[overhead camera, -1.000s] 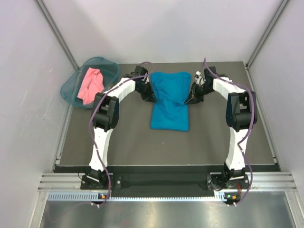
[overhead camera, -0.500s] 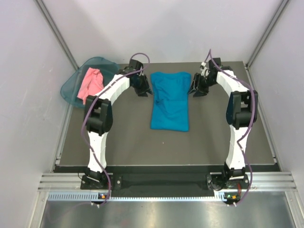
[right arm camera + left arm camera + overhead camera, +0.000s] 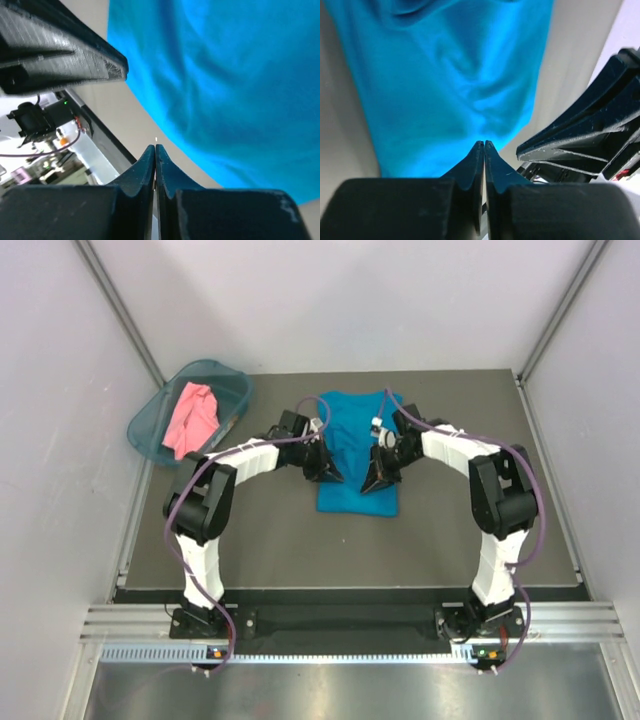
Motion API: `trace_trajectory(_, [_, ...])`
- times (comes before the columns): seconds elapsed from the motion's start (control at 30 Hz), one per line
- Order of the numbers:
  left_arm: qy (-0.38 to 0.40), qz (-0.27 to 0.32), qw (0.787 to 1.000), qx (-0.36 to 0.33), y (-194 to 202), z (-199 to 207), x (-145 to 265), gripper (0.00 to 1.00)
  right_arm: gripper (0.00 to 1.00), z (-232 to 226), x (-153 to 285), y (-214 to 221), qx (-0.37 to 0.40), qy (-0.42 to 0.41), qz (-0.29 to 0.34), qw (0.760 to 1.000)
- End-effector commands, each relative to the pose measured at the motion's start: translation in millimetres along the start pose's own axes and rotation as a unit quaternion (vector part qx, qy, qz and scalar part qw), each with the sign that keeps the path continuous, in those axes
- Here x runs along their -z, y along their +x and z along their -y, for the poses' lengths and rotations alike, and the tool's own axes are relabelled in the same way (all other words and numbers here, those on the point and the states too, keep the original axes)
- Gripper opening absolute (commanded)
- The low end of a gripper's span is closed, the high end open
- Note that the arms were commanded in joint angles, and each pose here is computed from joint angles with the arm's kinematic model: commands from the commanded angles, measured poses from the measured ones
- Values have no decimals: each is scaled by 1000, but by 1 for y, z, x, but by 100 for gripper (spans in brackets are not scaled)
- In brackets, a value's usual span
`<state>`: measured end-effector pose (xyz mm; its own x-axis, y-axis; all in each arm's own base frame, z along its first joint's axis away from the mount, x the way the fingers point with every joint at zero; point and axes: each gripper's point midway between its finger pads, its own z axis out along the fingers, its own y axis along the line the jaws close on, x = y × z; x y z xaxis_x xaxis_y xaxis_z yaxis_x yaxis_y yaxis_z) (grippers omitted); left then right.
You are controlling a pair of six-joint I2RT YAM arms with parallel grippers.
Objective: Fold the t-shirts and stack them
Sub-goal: Fold the tshirt
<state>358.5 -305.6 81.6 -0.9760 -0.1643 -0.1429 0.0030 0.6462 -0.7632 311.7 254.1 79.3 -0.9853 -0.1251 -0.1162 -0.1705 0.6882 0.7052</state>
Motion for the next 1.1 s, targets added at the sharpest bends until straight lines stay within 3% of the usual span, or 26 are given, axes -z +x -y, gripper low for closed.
trace_trajectory(0.0, [17,4,1000,14,-5,-3,-7,5,1,-1,-9,-3,3,-47,6,999])
trace_trajectory(0.2, [-108,-23,993,48,33,-72,-6,3,1,44,-18,25,-28,-18,-19,999])
trace_trajectory(0.3, [-123,-44,991,43,51,-85,-1,3,1,64,-12,37,-44,-2,-21,999])
trace_trajectory(0.43, [-130,-40,991,16,58,-78,15,3,1,66,10,37,-39,18,-1,999])
trace_trajectory(0.6, [-97,-4,995,-24,40,-34,33,4,1,26,20,26,-9,-6,13,1000])
trace_trajectory(0.8, [-26,1,1000,-13,21,1,14,4,1,13,2,15,-21,-39,5,999])
trace_trajectory(0.87, [-20,-11,1000,2,24,-3,5,3,1,23,-3,17,-25,-27,2,999])
trace_trajectory(1.07, [-90,-39,995,16,61,-64,-2,1,1,70,0,44,-62,1,-3,998])
